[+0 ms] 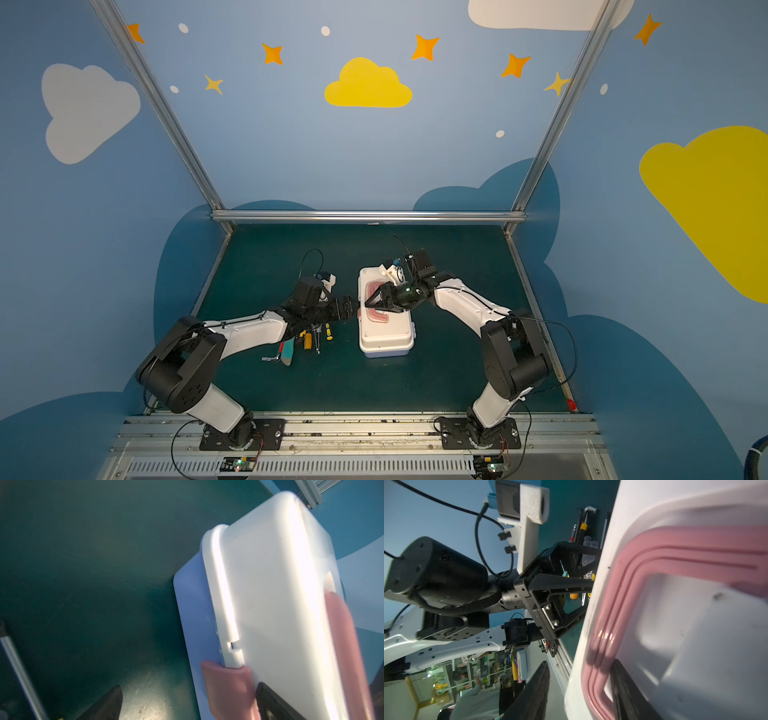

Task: Pack the tool kit

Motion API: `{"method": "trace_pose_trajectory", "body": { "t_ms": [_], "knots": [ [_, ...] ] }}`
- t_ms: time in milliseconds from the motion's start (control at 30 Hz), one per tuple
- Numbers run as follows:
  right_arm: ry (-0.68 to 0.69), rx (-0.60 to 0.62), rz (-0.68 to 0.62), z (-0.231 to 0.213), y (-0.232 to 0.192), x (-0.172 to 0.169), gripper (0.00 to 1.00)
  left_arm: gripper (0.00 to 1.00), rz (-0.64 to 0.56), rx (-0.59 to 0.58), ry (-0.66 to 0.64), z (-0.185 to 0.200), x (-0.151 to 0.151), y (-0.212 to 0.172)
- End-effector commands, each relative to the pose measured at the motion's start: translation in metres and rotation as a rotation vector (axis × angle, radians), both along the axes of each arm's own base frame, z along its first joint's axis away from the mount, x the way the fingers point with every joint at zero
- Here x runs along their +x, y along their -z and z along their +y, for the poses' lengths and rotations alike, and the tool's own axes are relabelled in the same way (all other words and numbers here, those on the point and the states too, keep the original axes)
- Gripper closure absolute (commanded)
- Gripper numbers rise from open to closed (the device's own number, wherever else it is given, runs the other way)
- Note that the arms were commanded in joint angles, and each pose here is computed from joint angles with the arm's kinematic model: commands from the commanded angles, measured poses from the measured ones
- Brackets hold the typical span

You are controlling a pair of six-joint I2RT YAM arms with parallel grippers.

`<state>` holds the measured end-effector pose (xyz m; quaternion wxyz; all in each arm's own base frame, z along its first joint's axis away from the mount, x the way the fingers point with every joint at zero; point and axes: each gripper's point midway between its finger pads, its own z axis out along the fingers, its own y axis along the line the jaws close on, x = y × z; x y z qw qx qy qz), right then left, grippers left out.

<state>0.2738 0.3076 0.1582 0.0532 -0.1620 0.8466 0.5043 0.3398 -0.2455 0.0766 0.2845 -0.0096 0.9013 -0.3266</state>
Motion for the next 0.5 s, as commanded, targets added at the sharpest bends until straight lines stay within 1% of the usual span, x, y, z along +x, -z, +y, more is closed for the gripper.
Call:
{"method": "trace_pose_trajectory", "body": {
  "t_ms": [0,100,267,467],
  "knots": [
    [-0.15,0.212,-0.108,0.022,-0.031,-0.013,0.55,0.0,-0.032,-0.019,0.105,-0.025,-0.012,-0.014],
    [-0.173,0.258,-0.142,0.017,-0.041,-0.013,0.55,0.0,-0.043,0.001,0.096,-0.021,-0.011,-0.014],
    [-0.131,0.236,-0.14,0.003,-0.037,-0.001,0.55,0.0,-0.053,0.042,0.079,-0.014,-0.01,-0.015],
    [-0.064,0.105,-0.17,-0.014,-0.027,0.005,0.53,0.0,-0.058,0.097,0.071,-0.005,-0.011,-0.011]
  ]
}}
